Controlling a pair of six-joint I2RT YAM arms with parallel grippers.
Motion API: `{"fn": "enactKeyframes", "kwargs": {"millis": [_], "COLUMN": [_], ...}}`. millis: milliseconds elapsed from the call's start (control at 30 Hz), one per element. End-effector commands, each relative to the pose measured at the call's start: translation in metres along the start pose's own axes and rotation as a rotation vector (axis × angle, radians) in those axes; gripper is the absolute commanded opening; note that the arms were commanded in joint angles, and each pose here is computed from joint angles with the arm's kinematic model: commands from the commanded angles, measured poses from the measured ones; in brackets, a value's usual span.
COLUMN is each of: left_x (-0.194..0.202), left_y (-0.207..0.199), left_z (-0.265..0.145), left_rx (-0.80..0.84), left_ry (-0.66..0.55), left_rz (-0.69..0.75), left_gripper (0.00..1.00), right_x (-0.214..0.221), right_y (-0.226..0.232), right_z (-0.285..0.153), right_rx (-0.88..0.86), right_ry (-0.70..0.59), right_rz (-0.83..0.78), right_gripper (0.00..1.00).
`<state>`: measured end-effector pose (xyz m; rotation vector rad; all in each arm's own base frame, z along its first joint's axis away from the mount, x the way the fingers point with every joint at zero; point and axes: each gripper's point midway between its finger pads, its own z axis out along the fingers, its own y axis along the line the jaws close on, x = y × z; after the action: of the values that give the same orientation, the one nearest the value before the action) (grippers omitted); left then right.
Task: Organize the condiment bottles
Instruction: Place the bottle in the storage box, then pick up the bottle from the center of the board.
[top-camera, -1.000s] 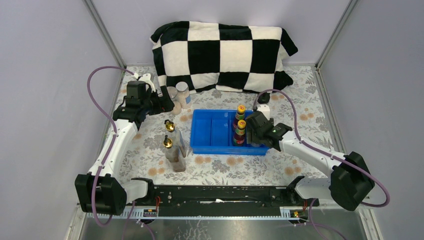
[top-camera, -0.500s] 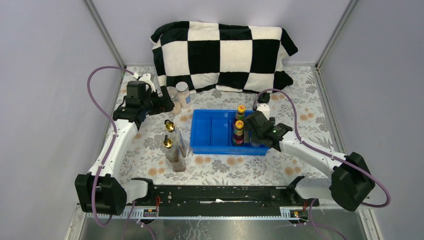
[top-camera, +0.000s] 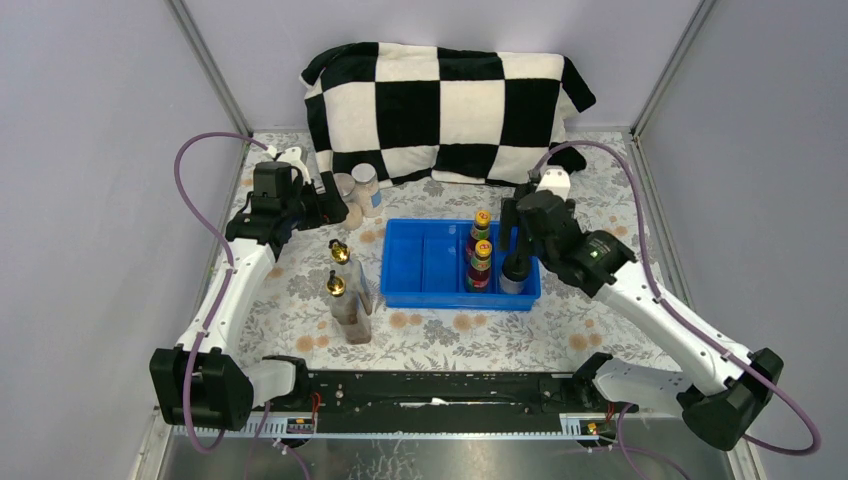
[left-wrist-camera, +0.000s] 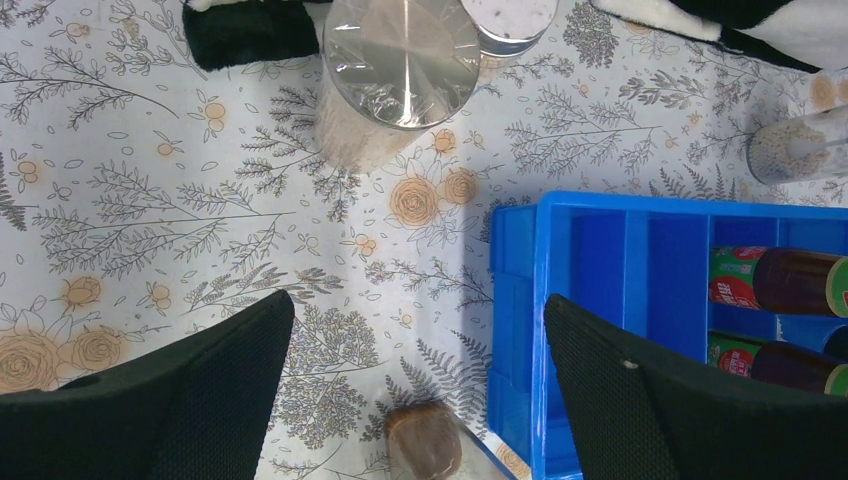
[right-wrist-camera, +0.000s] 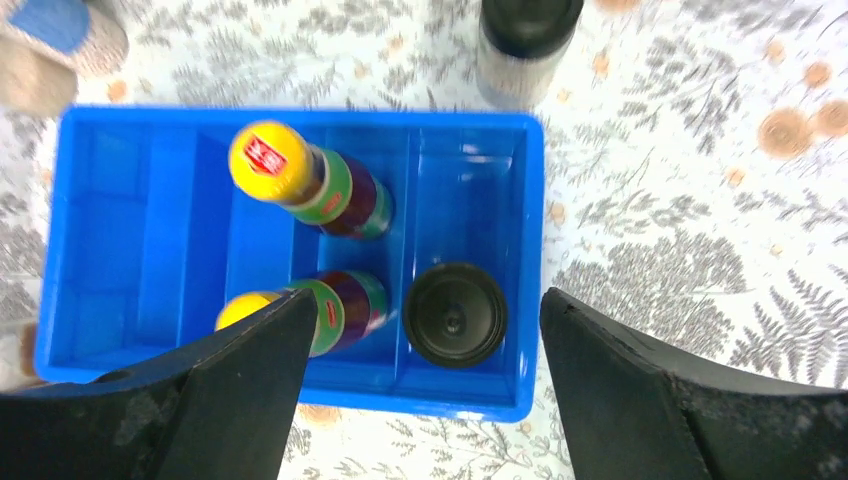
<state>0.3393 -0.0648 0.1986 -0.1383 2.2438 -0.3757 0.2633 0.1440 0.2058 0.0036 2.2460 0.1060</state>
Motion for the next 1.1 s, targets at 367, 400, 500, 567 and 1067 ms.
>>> {"fn": "enactKeyframes", "kwargs": {"millis": [367, 400, 500, 567, 1067], "left_x": [-0.005, -0.005, -0.005, -0.005, -0.005], "left_y": [0.005, 0.005, 0.005, 0.005, 0.007], "left_z": [0.003, 0.003, 0.003, 0.004, 0.004], "left_rx": [-0.014, -0.014, -0.015, -0.015, -0.024], "left_ry": [-0.033, -0.032, -0.031, -0.031, -0.031], "left_rz": [0.023, 0.024, 0.024, 0.024, 0.026], "left_gripper": [0.99, 0.99, 0.99, 0.99, 0.99], "right_x": [-0.061, -0.063, -0.071, -0.075, -0.061], "right_y": [-0.045, -0.048, -0.053, -0.049, -0.053], "right_z": [0.082, 0.092, 0.115, 0.129, 0.192], "right_rx": [0.131, 0.131, 0.121, 0.081, 0.134], "right_ry": [-0.036, -0.029, -0.012, -0.008, 0.044], "right_rz": [-0.042, -0.034, -0.004, 0.011, -0.037], "right_gripper": [1.0, 1.0, 1.0, 1.0, 1.0]}}
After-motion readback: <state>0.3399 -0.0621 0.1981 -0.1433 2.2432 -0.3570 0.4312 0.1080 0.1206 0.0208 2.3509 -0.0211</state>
